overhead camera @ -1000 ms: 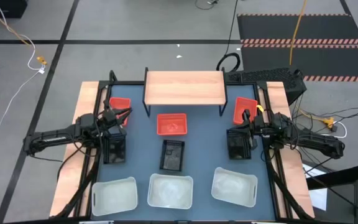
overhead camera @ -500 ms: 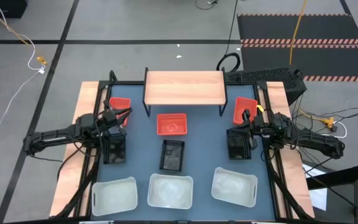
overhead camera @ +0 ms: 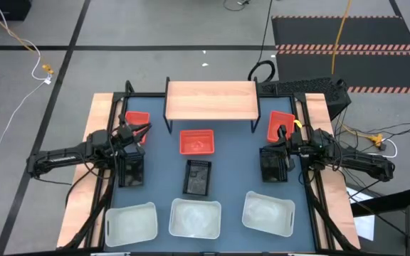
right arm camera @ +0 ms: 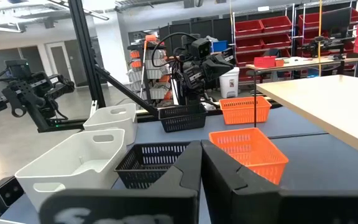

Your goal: Stack baskets on shelf by color

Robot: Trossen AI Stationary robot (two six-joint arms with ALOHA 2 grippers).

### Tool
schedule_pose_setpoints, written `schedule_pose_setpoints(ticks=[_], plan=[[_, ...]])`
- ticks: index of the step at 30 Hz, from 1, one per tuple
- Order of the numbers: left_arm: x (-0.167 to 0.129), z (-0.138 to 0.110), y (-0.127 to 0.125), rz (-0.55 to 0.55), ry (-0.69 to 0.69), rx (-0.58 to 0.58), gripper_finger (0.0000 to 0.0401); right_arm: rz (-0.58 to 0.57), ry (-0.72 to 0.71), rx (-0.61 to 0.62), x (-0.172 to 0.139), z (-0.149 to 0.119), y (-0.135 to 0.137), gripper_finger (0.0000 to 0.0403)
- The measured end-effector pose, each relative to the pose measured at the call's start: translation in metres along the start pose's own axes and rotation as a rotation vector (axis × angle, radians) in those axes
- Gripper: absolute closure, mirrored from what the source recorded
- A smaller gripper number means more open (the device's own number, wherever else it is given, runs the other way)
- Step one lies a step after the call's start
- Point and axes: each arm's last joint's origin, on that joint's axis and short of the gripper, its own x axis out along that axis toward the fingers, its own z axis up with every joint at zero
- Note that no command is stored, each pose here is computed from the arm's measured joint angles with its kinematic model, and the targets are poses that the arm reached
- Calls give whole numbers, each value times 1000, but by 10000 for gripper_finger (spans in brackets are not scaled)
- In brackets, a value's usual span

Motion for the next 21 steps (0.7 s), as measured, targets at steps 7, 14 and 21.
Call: schedule_pose_setpoints(ticks=[7,14,21], plan=[[0,0,0,0,0,0,359,0,0,0,0,0,0,399],[0,0,0,-1,0,0,359,-79,-15,15,0,1,-2,399],[0,0,0,0,0,0,359,-275,-40,-6,-1,1,-8,399]])
